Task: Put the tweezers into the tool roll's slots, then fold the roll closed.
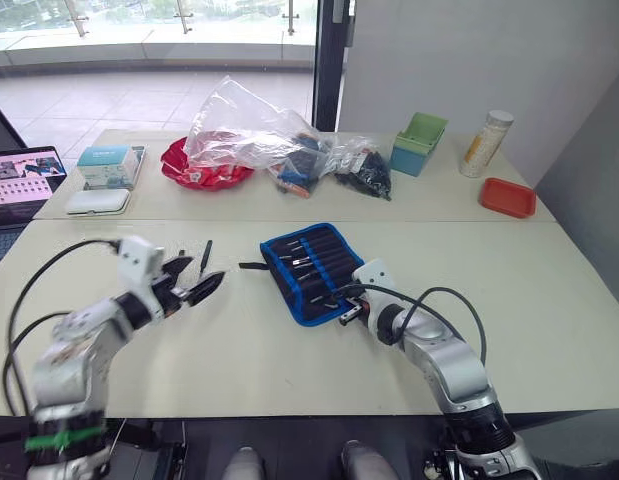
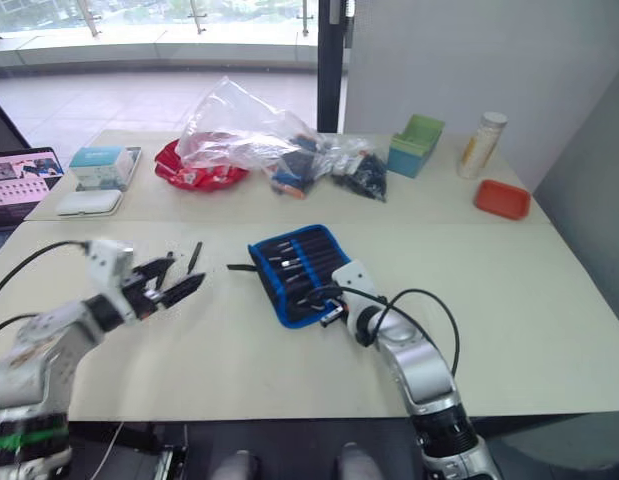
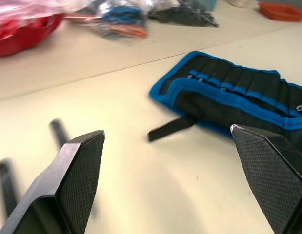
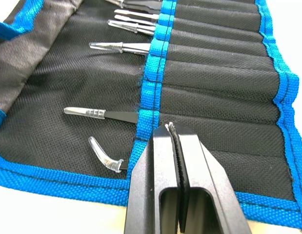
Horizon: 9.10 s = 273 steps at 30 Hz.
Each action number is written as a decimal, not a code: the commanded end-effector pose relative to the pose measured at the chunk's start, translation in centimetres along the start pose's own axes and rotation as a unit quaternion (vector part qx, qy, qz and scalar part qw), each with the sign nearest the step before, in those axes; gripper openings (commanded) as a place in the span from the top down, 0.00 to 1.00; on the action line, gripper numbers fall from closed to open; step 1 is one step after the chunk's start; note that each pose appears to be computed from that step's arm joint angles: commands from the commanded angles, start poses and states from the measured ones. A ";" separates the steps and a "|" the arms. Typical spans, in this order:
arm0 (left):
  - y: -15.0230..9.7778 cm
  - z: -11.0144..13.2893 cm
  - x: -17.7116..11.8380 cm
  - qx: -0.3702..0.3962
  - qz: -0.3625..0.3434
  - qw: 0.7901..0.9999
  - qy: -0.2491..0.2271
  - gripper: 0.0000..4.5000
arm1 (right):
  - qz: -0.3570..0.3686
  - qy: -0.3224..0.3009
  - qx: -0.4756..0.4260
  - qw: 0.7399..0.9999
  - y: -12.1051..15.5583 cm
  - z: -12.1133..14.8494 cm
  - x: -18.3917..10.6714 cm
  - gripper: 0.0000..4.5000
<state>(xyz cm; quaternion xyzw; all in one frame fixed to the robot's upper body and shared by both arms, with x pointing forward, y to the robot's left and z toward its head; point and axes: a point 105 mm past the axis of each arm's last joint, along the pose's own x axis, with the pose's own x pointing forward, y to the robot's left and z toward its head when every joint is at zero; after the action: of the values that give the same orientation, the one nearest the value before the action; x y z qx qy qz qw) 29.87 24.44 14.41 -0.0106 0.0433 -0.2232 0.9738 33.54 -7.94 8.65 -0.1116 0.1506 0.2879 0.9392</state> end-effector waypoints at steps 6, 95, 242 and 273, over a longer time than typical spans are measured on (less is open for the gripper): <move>-0.4 -2.9 -8.2 -0.016 0.169 0.985 0.021 0.03 | 0.031 0.072 0.008 0.997 0.2 -3.6 0.1 1.00; -10.1 -0.3 10.4 0.120 -0.285 0.938 0.154 0.99 | -0.020 0.049 0.019 0.998 -1.2 -2.8 0.4 1.00; 0.7 -7.7 10.2 -0.014 0.191 0.978 0.084 0.25 | -0.015 0.062 0.016 0.998 -1.4 -3.3 -0.6 1.00; -11.2 2.8 13.7 -0.010 -0.190 0.982 -0.007 1.00 | -0.017 0.059 0.022 0.998 -1.1 -3.2 -0.3 1.00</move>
<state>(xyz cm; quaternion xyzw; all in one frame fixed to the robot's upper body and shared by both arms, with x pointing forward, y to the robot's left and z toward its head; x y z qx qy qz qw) 37.81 9.82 16.53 -0.0236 0.0261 -0.3680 0.9292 33.83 -9.37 8.33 -0.1121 0.1605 0.2712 0.9424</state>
